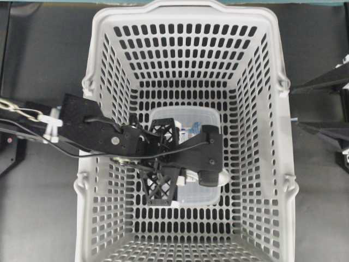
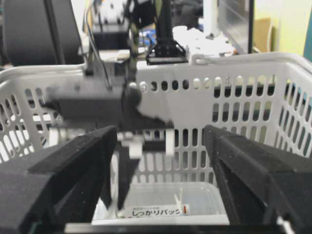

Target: Pick up the chinese spoon from the shopping basket with the left arm.

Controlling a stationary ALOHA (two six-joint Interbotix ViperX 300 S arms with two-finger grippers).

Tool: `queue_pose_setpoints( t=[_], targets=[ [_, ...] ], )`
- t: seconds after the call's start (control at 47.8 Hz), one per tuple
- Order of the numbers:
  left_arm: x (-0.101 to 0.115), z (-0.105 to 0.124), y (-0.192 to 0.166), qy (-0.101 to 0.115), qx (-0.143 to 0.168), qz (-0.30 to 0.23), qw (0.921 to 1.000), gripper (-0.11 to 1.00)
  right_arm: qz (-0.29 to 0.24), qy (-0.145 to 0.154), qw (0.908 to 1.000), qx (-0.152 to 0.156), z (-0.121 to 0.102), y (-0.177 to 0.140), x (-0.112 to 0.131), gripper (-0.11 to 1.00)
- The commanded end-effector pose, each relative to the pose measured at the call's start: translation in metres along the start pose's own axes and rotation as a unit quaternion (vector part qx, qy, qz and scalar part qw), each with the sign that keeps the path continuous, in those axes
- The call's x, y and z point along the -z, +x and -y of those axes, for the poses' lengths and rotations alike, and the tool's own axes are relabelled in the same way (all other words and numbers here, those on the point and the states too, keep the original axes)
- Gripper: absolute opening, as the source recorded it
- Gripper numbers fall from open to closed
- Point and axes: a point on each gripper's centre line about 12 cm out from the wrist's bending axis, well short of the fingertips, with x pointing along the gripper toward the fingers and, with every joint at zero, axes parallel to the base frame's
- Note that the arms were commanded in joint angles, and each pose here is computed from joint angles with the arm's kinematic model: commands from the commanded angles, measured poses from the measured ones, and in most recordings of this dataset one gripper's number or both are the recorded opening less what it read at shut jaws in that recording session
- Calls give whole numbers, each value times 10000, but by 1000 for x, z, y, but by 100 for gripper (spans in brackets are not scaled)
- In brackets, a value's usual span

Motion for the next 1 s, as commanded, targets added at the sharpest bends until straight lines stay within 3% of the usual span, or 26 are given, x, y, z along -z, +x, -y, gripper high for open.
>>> queue_pose_setpoints(
  t=[0.0, 0.293, 0.481, 0.982],
  targets=[
    [-29, 3, -46, -6, 46, 458, 9989, 12, 61, 15, 10000, -6, 0, 1, -2, 70],
    [-66, 5, -119, -16, 29, 576, 9983, 12, 61, 15, 10000, -6, 0, 1, -2, 70],
    [-79, 5, -148, -53, 29, 637, 9979, 12, 53, 8, 10000, -8, 0, 1, -2, 70],
    [-82, 5, -150, -101, 21, 600, 9981, 12, 69, 15, 10000, -9, 0, 1, -3, 70]
  ],
)
